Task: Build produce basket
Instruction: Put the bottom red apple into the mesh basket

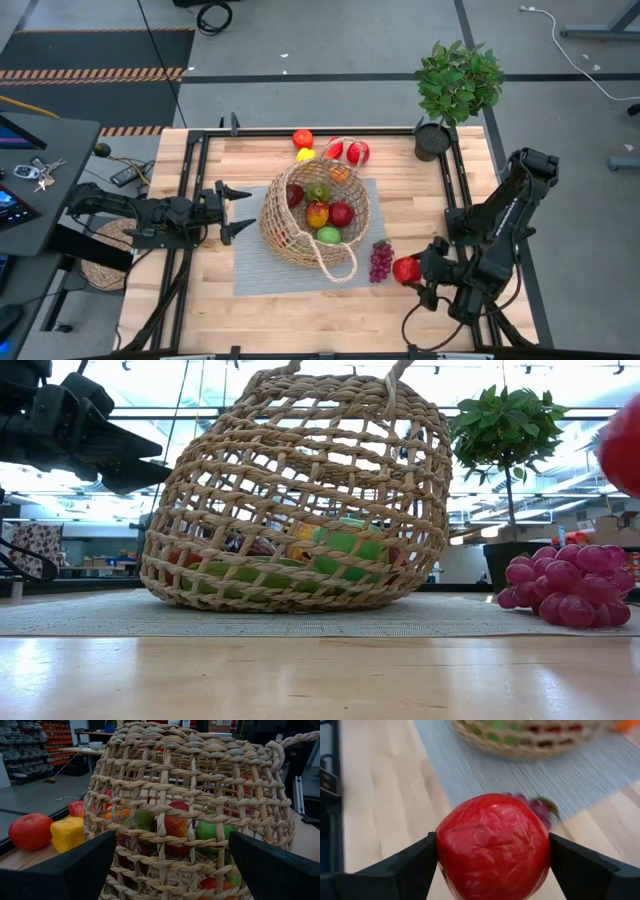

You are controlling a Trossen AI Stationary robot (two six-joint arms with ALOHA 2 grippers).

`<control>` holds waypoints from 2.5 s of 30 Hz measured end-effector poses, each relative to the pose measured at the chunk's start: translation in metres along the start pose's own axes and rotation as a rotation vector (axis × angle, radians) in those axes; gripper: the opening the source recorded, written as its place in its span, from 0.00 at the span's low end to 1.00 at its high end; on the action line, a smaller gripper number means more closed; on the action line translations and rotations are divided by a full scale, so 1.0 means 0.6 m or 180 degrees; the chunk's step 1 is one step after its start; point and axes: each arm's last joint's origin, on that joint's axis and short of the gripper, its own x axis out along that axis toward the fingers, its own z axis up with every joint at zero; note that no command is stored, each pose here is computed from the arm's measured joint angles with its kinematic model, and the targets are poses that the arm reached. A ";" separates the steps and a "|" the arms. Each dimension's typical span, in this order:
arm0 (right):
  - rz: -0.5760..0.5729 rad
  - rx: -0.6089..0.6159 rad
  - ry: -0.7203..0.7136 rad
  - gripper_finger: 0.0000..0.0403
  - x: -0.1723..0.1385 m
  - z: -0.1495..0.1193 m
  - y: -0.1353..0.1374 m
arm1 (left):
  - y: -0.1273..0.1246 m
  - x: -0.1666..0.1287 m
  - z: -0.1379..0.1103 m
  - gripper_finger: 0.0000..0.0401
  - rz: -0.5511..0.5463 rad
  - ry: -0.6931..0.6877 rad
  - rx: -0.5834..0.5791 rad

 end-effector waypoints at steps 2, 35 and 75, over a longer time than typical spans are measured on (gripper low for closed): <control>0.0074 -0.0059 -0.0046 0.87 0.007 0.012 0.005 | 0.000 0.000 0.000 0.98 0.0000 0.0000 0.0001; 0.1164 -0.0460 -0.2384 0.88 -0.063 0.253 -0.033 | 0.000 0.000 0.000 0.98 0.0000 -0.0001 0.0001; 0.1248 -0.0285 -0.2668 0.88 -0.053 0.360 -0.095 | 0.000 0.000 0.000 0.98 -0.0001 -0.0001 0.0000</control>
